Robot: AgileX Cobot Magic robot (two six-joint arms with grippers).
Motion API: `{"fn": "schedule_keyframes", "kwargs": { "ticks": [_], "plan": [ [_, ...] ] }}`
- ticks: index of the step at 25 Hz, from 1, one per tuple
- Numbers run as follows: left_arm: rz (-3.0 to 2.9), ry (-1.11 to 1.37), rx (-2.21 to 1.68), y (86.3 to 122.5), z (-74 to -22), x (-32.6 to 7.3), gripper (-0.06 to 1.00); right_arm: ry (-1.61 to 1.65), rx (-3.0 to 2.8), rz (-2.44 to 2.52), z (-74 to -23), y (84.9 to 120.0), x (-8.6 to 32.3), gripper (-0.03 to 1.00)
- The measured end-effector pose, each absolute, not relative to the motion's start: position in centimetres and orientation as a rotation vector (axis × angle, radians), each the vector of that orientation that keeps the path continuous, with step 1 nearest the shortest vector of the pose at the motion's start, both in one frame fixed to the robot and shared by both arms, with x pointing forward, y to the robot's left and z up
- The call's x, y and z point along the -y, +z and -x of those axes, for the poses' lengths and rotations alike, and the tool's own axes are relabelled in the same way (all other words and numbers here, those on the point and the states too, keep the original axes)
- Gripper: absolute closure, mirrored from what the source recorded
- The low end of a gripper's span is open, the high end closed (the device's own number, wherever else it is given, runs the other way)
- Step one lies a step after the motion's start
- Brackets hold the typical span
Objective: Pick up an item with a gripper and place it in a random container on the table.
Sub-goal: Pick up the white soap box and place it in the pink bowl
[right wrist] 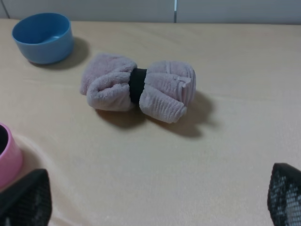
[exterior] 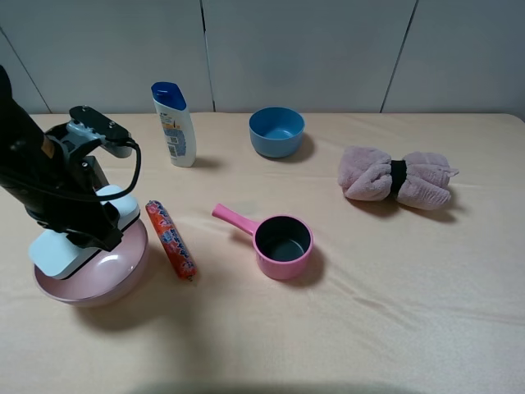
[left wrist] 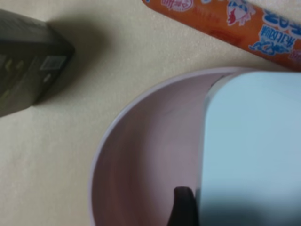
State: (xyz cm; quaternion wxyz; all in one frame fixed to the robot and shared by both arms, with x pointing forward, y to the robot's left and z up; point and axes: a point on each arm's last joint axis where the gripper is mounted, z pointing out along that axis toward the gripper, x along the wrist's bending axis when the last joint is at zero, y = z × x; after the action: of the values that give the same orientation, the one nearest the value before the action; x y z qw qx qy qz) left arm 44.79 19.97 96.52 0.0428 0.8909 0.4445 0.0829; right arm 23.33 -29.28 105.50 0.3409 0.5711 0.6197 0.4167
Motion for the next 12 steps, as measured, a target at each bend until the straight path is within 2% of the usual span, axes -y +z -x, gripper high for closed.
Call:
{"fn": "schedule_keyframes", "kwargs": {
  "ticks": [12],
  "plan": [
    [-2.699,0.260,-1.416,95.90,-44.47,-20.23,0.35,1.084,-1.612,-1.486,-23.33,105.50,29.28,0.27]
  ]
}}
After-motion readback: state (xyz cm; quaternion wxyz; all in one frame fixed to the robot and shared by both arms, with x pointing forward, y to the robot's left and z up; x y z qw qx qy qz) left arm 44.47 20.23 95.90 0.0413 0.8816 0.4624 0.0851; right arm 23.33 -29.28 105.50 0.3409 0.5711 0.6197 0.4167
